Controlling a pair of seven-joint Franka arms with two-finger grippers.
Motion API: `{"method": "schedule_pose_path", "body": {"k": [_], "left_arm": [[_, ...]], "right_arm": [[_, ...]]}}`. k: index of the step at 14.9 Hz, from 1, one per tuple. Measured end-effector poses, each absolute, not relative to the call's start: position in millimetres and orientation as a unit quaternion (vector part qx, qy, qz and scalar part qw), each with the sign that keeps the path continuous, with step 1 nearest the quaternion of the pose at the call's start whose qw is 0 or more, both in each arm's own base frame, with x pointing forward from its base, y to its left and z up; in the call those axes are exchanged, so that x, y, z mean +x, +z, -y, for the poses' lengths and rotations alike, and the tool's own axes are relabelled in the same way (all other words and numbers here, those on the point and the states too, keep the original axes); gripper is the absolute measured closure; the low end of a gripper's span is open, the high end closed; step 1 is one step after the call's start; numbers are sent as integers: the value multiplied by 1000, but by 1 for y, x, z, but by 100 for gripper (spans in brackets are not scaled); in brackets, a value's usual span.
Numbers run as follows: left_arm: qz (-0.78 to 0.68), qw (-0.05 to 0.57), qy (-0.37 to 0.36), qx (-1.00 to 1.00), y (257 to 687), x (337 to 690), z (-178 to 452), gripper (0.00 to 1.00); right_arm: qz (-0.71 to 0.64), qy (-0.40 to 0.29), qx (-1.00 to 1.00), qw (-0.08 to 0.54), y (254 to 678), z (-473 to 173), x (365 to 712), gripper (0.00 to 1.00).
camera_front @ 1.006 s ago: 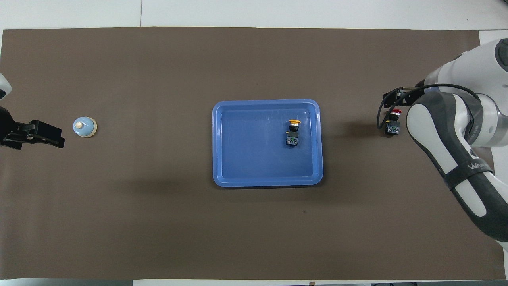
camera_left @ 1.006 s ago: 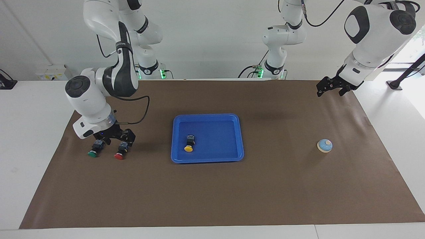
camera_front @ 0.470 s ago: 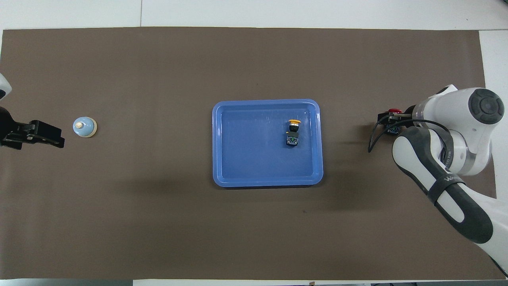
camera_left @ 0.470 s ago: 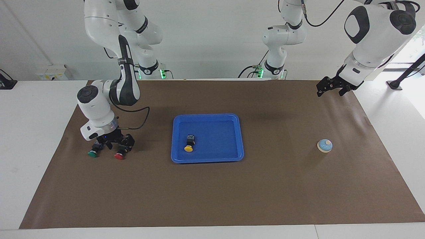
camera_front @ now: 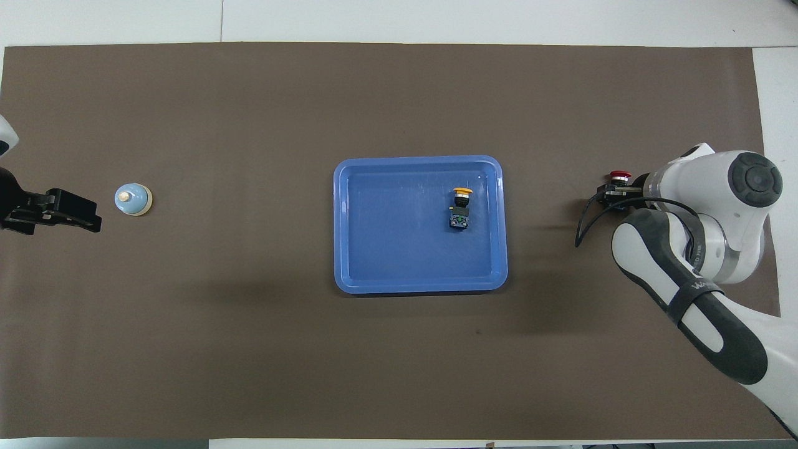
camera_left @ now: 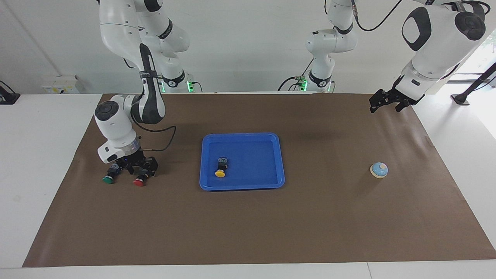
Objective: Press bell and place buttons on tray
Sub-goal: 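Reach the right gripper to the red-capped button and grasp it, then place the red button in the tray beside the orange one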
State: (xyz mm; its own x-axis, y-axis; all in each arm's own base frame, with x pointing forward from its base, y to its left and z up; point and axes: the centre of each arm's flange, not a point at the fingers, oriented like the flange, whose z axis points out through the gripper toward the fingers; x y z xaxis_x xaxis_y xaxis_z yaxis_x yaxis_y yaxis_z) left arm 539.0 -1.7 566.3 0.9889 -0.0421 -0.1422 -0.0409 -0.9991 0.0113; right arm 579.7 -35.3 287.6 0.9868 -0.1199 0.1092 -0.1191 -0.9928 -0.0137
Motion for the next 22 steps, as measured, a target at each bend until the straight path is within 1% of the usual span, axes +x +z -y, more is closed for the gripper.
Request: {"method": "schedule_pose_path", "body": {"k": [2,5,8,11,13,16,19,22], "left_arm": [[21,4,-71,997,566,539,2,0],[21,4,-71,997,566,539,2,0],[21,4,-71,997,566,539,2,0],[21,4,-71,997,566,539,2,0],[21,4,-71,997,566,539,2,0],[21,4,-71,997,566,539,2,0],[21,4,-71,997,566,539,2,0],[21,4,-71,997,566,539,2,0]], "right_arm": [[-55,-45,-997,5,296,29,582,59],[-29,-33,-999,9,335,-1,601,59],[-17,-29,-999,13,385,-60,618,59],[-12,-30,-999,19,412,-138,617,59],[-26,-30,-999,23,412,-196,605,59],[-38,-24,-999,28,400,-284,575,59],[-42,-27,-998,34,376,-328,562,59],[-45,-35,-997,43,336,-360,553,59]]}}
